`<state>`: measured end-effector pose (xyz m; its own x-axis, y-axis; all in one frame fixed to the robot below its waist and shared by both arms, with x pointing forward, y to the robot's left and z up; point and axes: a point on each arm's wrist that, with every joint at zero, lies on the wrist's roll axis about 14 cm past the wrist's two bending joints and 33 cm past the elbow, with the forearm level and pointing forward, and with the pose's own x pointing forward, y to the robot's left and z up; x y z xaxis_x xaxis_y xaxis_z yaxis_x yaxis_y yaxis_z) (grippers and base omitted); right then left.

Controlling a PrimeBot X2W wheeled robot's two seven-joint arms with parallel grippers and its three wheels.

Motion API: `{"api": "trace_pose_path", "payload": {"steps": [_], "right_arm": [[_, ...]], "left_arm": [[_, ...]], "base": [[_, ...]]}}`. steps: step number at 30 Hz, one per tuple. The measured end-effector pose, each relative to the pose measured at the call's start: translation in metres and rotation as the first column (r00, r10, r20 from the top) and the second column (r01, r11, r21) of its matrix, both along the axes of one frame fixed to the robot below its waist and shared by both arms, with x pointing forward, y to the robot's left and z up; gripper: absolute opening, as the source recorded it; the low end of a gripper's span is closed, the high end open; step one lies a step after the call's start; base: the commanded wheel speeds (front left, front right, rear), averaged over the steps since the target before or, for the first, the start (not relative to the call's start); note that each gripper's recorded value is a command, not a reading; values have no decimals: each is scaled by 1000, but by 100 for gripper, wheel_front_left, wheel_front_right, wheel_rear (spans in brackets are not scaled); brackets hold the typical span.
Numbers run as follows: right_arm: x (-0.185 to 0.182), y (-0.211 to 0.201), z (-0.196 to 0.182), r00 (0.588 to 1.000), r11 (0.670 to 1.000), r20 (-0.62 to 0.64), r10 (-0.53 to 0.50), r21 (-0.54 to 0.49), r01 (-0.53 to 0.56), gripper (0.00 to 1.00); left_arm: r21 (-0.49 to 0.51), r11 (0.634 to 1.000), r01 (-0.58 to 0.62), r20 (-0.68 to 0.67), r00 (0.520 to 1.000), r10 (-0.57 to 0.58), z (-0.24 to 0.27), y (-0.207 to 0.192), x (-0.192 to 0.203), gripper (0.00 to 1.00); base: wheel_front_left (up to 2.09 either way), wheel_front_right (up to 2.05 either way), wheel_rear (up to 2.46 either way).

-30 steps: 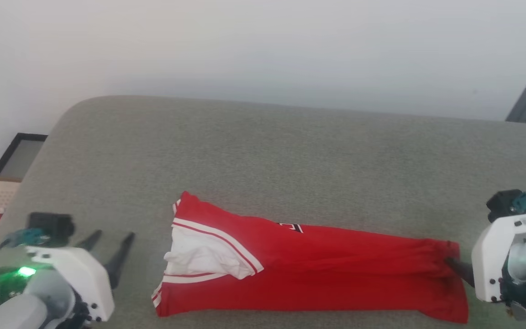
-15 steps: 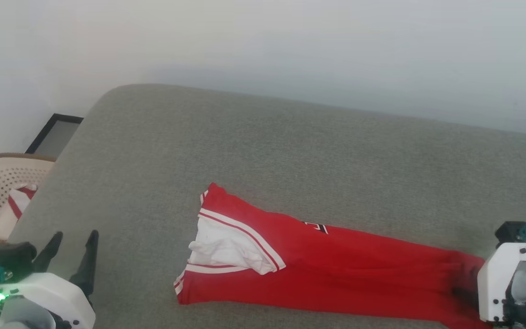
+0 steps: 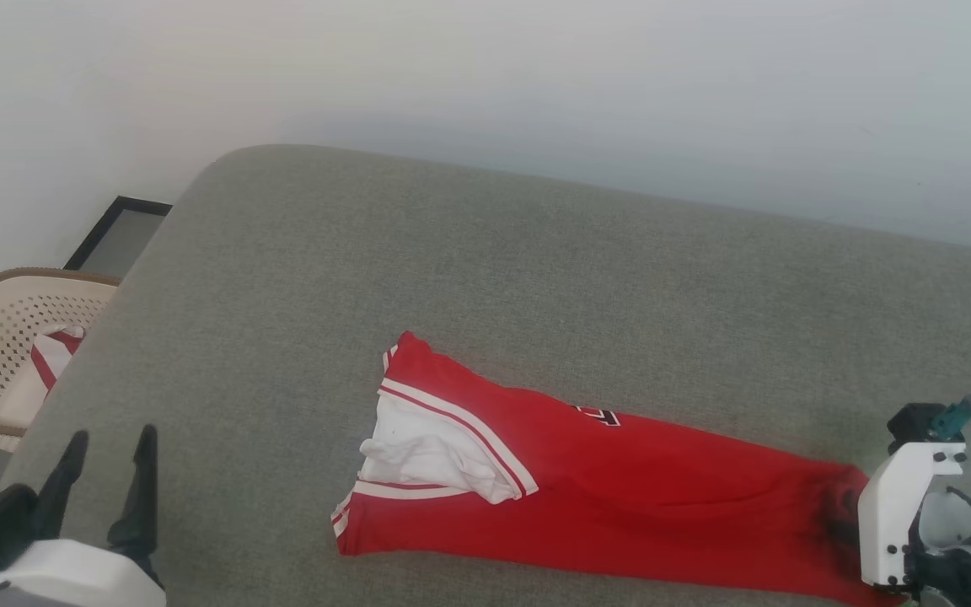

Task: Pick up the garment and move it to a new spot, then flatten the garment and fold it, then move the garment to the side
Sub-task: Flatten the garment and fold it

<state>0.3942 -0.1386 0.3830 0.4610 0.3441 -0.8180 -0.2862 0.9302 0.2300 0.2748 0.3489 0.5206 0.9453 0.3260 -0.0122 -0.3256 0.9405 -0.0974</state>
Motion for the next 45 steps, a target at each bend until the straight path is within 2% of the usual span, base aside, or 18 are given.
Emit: {"api": "trace_pose_path", "payload": {"steps": [7,13,20,26,29,32,37,41,42,45], "right_arm": [[12,-22,9,997,999,64,-46,-10,47,0],[22,-76,21,980,985,124,-154,-59,162,0],[22,-142,32,949,948,164,-268,-131,290,0],[20,-153,36,945,941,177,-276,-149,303,0],[22,-140,43,949,955,194,-249,-114,274,0],[25,-110,55,952,974,209,-222,-3,228,0],[9,-59,63,973,991,205,-109,97,91,0],[-1,-14,72,974,987,225,-5,159,-31,0],[-5,8,75,971,980,234,47,178,-90,0],[-13,42,76,964,963,236,122,206,-173,0]], "left_arm": [[16,1000,6,13,1000,-7,-4,-2,1,100],[14,999,33,29,999,-33,-4,-9,13,100],[13,997,78,24,997,-78,-10,-21,26,100],[8,995,102,29,994,-102,-11,-28,35,100],[17,993,117,33,993,-118,-10,-32,39,100],[13,993,121,40,992,-122,-9,-33,39,100],[10,993,117,51,992,-118,-8,-33,36,100],[11,993,115,53,992,-115,-8,-32,32,100],[10,994,112,51,992,-113,-9,-31,30,100],[9,994,108,56,993,-108,-8,-29,27,100]], "base": [[0,0,0],[0,0,0],[0,0,0],[0,0,0],[0,0,0],[0,0,0],[0,0,0],[0,0,0],[0,0,0],[0,0,0]]}}
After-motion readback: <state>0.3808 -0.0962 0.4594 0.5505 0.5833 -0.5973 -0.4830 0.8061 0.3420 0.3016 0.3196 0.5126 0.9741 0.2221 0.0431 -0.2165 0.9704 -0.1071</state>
